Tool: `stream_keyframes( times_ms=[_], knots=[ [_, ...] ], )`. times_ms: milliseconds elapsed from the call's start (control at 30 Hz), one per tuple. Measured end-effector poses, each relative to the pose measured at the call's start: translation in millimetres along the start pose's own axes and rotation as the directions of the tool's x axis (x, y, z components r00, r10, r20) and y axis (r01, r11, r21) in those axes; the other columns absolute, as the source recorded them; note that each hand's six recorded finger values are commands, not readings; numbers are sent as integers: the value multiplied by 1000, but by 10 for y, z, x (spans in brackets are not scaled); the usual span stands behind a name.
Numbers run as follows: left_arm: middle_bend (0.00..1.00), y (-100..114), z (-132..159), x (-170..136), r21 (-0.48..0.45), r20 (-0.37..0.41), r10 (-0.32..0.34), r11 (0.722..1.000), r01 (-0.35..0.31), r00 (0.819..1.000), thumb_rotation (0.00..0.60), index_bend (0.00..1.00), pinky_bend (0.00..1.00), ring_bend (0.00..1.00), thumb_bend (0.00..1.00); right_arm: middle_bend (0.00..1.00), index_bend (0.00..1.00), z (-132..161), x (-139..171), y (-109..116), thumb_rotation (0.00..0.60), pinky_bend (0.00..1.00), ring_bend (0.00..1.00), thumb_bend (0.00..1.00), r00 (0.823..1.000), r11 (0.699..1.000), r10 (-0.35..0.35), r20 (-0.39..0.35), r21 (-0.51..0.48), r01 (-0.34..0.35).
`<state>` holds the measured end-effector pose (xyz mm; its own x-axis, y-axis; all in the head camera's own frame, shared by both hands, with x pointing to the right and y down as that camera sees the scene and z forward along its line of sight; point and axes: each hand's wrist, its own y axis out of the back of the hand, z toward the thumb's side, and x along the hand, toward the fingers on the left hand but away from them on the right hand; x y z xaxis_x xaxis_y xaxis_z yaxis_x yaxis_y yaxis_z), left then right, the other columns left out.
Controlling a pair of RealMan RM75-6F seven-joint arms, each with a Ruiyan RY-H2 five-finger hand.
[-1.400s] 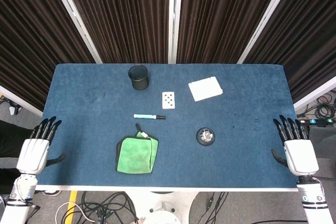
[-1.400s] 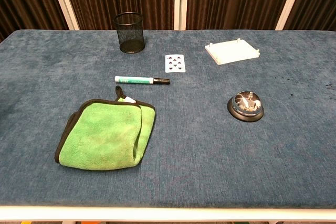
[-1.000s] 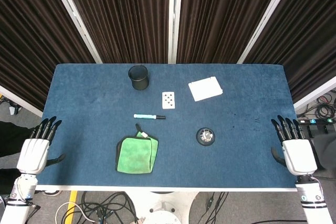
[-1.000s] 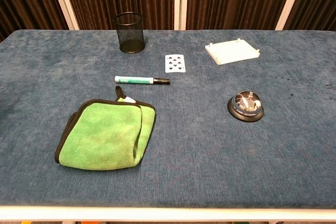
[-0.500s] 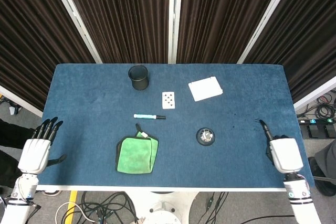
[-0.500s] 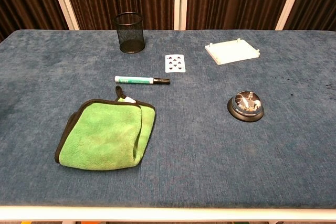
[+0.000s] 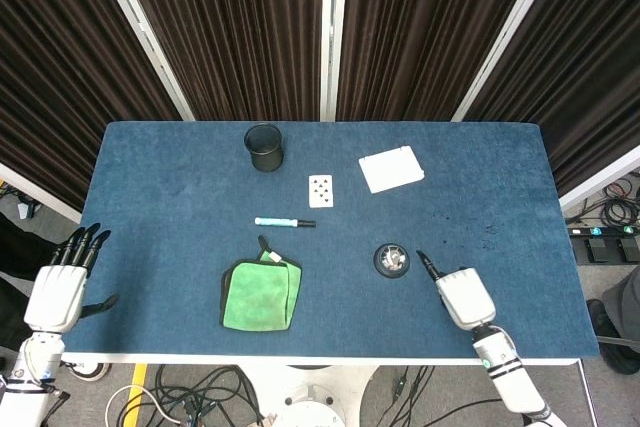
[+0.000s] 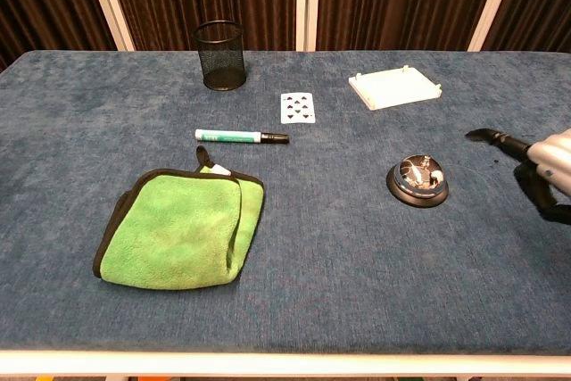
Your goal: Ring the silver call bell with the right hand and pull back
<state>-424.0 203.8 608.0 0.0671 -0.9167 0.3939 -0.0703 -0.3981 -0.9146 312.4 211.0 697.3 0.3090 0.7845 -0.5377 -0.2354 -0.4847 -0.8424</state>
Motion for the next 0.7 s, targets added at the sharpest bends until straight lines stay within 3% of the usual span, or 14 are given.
stream_keyframes(
  times_ms=[267, 700],
  knots=[
    [11, 13, -63, -10, 6, -7, -3, 1000, 3, 1000, 600, 90, 162, 0, 27, 906, 0, 184, -134, -97, 600, 709, 826, 1000, 999, 999, 43, -24, 10, -43],
    [11, 18, -142, -19, 4, -19, -8, 1000, 8, 1000, 600, 90, 162, 0, 27, 906, 0, 284, -248, -120, 600, 709, 826, 1000, 998, 998, 55, -33, 15, -54]
  ],
)
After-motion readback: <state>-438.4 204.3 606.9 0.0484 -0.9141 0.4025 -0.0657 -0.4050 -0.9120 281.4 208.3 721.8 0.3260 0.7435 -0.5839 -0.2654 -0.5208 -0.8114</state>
